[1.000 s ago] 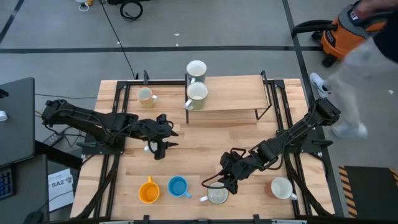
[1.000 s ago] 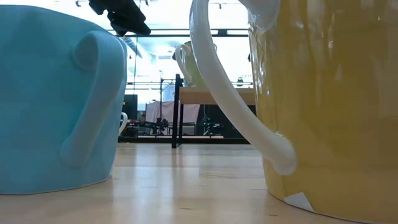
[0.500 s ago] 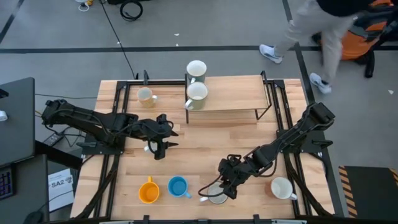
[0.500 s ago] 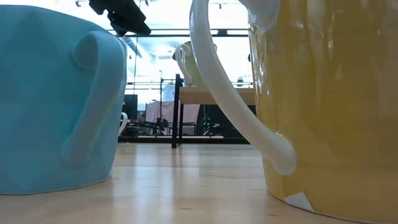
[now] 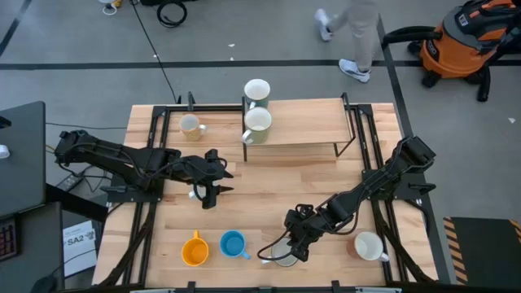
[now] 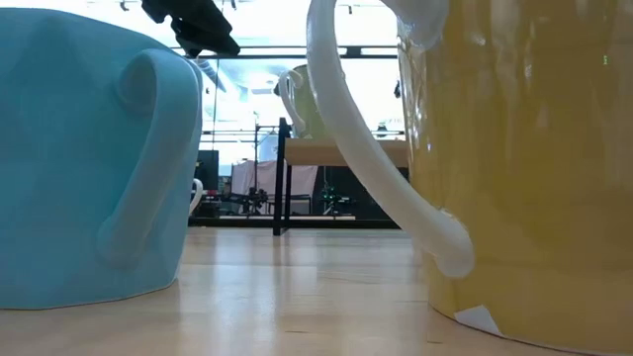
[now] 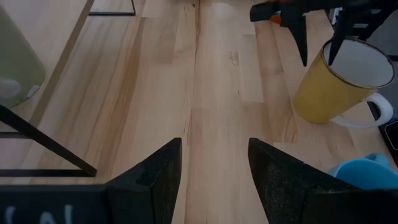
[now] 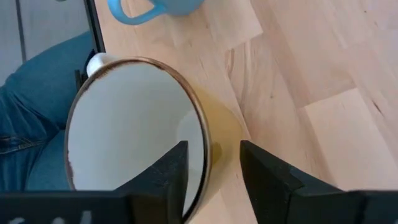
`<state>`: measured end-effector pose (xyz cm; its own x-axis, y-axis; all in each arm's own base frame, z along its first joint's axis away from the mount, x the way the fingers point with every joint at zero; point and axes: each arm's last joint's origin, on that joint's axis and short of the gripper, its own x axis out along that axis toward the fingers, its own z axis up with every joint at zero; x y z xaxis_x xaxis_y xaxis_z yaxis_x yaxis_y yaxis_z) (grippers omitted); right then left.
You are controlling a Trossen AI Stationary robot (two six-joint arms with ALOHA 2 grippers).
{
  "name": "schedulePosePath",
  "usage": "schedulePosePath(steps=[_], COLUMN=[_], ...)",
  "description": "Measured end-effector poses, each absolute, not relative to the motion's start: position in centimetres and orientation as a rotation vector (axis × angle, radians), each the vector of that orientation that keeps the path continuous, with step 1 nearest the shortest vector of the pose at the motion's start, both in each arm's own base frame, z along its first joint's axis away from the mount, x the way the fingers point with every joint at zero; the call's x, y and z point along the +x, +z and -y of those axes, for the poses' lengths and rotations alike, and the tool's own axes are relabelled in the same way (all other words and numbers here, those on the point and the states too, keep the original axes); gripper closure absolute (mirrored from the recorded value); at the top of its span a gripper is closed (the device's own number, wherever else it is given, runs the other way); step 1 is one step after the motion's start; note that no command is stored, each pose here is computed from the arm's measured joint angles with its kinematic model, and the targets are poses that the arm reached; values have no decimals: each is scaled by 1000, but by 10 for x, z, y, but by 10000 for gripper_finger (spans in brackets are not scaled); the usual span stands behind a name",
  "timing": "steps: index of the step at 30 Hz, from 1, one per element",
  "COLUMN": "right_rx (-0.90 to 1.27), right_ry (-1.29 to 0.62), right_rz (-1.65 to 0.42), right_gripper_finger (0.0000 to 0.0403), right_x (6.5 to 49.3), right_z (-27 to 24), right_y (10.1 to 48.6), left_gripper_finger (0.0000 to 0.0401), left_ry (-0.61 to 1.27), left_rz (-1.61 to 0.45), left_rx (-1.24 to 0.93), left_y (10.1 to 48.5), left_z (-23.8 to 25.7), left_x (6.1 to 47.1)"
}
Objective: Place coffee mugs
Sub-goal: Put the right yellow mug on the shelf
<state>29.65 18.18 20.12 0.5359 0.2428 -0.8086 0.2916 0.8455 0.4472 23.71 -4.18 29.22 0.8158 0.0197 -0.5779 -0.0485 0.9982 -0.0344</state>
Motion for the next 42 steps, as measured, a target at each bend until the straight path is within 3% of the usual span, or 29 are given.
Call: schedulePosePath(steps=[12,28,42], right_rx=[579,620,635], right_ry=[-43,-41,28], right_rz=[-1027,-991,-870], right_gripper_finger=[375,374,373], right_x=[296,300,274], right_z=[-180,-168,-117], right_y=[199,212,281], left_gripper_finger=[209,209,209], left_ry=[37,37,36], left_rz=[-616,-616,-616], left_rx=[-48,-48,-48], left_y=[292,292,292], left_z=[42,42,42], left_x=[237,237,237])
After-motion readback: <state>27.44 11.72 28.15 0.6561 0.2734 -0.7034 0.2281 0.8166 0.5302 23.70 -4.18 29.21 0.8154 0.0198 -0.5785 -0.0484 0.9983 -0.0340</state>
